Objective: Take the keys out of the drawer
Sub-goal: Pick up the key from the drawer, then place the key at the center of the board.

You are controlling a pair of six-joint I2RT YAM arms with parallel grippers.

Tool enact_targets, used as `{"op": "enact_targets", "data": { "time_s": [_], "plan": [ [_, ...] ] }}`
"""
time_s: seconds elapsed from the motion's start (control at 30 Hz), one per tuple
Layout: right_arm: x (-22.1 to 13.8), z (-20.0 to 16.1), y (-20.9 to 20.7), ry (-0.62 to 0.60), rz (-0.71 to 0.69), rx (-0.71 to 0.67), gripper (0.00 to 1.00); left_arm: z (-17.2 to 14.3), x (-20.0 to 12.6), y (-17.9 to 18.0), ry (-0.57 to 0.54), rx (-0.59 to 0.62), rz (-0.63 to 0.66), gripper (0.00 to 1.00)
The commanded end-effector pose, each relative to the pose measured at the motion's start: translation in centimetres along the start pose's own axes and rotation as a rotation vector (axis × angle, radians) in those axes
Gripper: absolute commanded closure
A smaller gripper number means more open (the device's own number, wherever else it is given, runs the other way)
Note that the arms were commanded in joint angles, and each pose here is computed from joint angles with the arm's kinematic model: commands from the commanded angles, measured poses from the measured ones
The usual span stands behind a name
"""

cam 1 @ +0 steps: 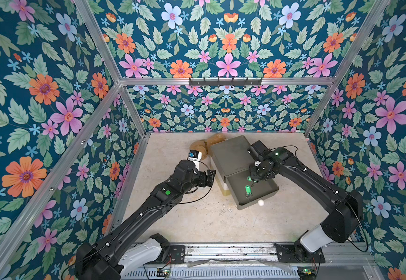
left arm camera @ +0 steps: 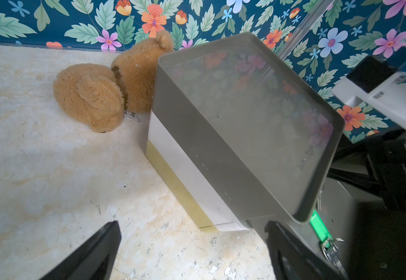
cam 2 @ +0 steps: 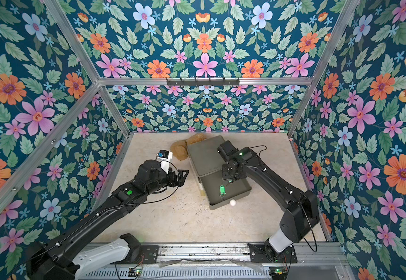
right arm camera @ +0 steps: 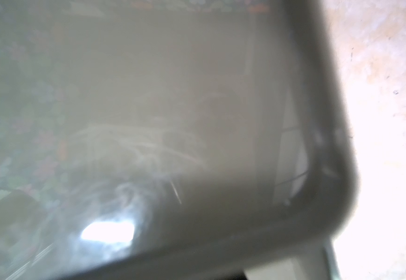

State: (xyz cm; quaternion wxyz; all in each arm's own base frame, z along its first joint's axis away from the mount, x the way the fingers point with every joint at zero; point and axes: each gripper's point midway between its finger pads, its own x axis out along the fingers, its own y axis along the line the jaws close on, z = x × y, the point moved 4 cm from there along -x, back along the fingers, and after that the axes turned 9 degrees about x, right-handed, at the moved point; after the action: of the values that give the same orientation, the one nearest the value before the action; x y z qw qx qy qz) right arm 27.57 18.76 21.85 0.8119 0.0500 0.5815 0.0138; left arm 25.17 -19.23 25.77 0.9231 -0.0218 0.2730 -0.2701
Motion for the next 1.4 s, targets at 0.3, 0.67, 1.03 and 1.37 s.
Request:
{"op": "enact_targets", "data": {
  "time_s": [0.3,0.67,1.03,1.37],
  "plan": [
    [-4.9,0.8,0.2,-0.099,0.111,0.028,1.00,2.1,-0.1,-1.3,-0.054,-0.073,-0.078,0.01],
    [-12.8,1.8,0.9,-0.260,0.351,0.094,1.00,5.4,-1.9,-3.4,-0.123,-0.289,-0.223,0.01],
    [-15.1,1.6,-2.0,-0.390,0.387,0.170,1.00,4.0,-2.5,-5.0,-0.131,-0.441,-0.319,0.01],
    [-15.6,5.1,-9.3,-0.443,0.306,0.326,1.00,0.9,-0.2,-4.1,-0.086,-0.331,-0.232,0.01]
  ]
}}
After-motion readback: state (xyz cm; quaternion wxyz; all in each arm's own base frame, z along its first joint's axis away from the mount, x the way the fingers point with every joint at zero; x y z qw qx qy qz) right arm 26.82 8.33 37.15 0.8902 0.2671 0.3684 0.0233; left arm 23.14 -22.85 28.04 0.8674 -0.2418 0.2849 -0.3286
